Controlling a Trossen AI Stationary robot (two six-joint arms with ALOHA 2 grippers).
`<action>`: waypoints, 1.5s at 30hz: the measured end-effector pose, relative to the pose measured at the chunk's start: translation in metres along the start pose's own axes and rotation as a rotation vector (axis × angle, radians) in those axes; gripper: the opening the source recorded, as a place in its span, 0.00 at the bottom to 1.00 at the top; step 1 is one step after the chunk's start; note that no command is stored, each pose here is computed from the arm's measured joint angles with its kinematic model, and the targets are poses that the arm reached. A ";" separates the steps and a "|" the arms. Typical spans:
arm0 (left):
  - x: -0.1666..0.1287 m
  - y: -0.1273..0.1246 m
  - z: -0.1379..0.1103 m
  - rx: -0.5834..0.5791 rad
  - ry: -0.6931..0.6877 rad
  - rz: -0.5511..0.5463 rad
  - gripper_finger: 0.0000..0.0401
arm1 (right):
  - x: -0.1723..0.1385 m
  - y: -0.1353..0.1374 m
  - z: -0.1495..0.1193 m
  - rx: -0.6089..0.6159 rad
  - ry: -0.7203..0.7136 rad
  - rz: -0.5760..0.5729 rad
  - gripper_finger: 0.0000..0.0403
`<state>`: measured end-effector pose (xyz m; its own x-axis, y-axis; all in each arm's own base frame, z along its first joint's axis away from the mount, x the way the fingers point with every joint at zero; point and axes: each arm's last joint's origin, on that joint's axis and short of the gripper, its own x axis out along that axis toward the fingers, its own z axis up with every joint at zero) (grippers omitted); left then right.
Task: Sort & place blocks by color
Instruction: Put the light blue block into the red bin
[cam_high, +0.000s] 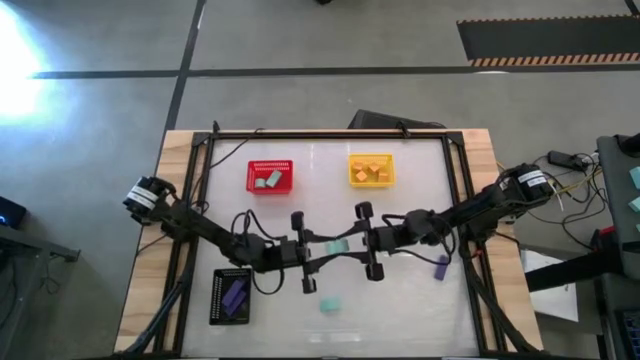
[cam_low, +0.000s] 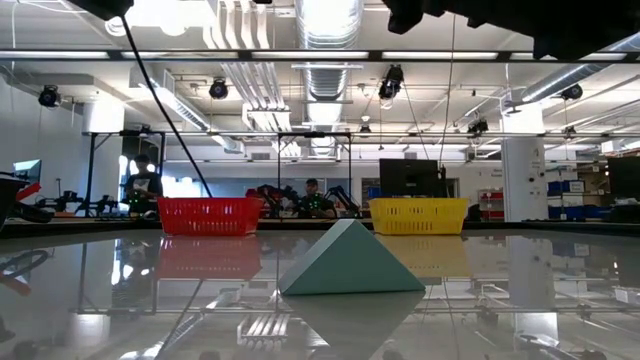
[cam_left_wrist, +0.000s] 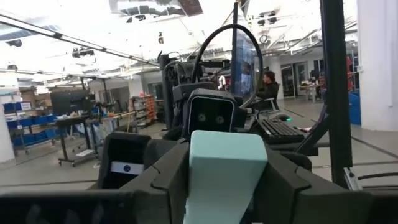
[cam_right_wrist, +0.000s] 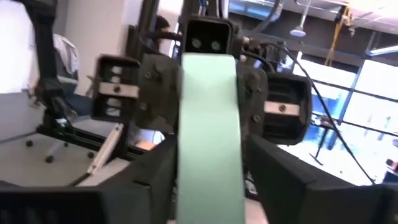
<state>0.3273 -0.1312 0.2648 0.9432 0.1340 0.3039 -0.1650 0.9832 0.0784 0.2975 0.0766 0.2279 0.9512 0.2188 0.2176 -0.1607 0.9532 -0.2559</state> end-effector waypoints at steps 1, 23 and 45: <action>0.000 0.000 0.000 0.000 0.001 0.003 0.30 | 0.000 0.000 0.000 -0.004 0.005 -0.004 0.47; -0.021 0.111 0.009 0.131 0.691 0.422 0.30 | -0.044 -0.019 0.029 0.062 0.457 -0.234 0.60; -0.047 0.299 -0.070 -0.038 1.670 0.355 0.30 | -0.044 -0.017 0.024 0.054 0.496 -0.224 0.58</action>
<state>0.2541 0.1649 0.2073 0.1224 0.2809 -0.9519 -0.4348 0.8773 0.2030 0.2522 0.0553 0.2454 0.9718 -0.1031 -0.2121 0.0595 0.9774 -0.2029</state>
